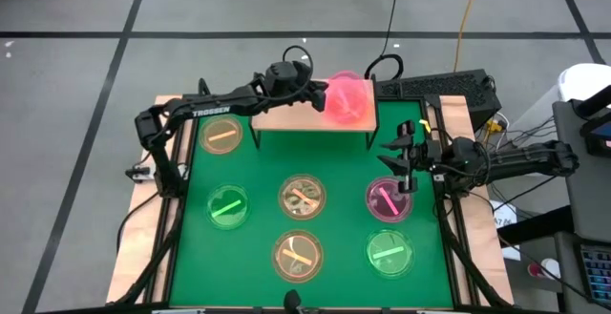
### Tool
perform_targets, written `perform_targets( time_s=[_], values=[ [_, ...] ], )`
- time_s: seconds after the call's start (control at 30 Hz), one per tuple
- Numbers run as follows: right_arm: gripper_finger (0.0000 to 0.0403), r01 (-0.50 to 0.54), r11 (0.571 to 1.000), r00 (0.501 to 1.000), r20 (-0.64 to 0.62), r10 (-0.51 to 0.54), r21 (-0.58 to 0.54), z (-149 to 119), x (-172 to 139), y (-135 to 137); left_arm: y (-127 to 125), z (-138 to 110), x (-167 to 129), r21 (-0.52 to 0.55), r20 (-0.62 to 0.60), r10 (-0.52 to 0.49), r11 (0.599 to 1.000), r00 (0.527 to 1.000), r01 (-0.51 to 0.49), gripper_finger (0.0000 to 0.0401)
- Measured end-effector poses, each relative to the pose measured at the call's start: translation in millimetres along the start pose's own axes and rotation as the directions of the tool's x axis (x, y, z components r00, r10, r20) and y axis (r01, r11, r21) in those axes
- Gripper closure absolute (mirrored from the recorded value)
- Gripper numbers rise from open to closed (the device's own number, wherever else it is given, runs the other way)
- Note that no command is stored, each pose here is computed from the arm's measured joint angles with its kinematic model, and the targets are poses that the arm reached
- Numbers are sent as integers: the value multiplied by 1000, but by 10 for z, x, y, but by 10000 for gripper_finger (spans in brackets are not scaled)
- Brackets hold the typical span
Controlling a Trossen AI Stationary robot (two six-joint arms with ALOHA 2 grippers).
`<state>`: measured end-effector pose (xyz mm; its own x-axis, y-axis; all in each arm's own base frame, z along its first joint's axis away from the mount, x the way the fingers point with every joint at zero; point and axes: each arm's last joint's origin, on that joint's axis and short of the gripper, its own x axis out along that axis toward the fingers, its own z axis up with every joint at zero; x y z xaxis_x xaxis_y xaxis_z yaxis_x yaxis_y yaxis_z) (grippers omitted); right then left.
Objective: Place and stack plates onto a shelf
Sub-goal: Stack the bottom pink plate on top of the orange plate on the shelf, then stack the pink plate on top of the pink plate on the shelf
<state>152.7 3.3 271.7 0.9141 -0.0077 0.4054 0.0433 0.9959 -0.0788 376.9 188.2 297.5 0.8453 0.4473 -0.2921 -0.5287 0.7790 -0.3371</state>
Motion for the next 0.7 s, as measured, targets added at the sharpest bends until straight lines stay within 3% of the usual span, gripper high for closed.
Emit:
perform_targets(
  time_s=[0.17, 0.43, 0.57, 0.7],
  values=[
    [282, 20, 1000, 1000, -3, -20, -20, -1, 0, -6, -30, 18, -1, 0, 25, -15, 1000, 1000, 15, 322],
    [282, 20, 1000, 1000, -12, -21, -21, -10, 0, -5, -122, 15, -8, 35, 43, -50, 998, 998, 48, 320],
    [282, 18, 1000, 999, -35, -18, -22, -32, -1, -3, -196, 155, -177, 107, 45, -161, 982, 986, 156, 320],
    [282, 17, 998, 994, -105, -23, -52, -100, -5, 0, -361, 463, -616, 191, 96, -312, 938, 945, 290, 320]
  ],
)
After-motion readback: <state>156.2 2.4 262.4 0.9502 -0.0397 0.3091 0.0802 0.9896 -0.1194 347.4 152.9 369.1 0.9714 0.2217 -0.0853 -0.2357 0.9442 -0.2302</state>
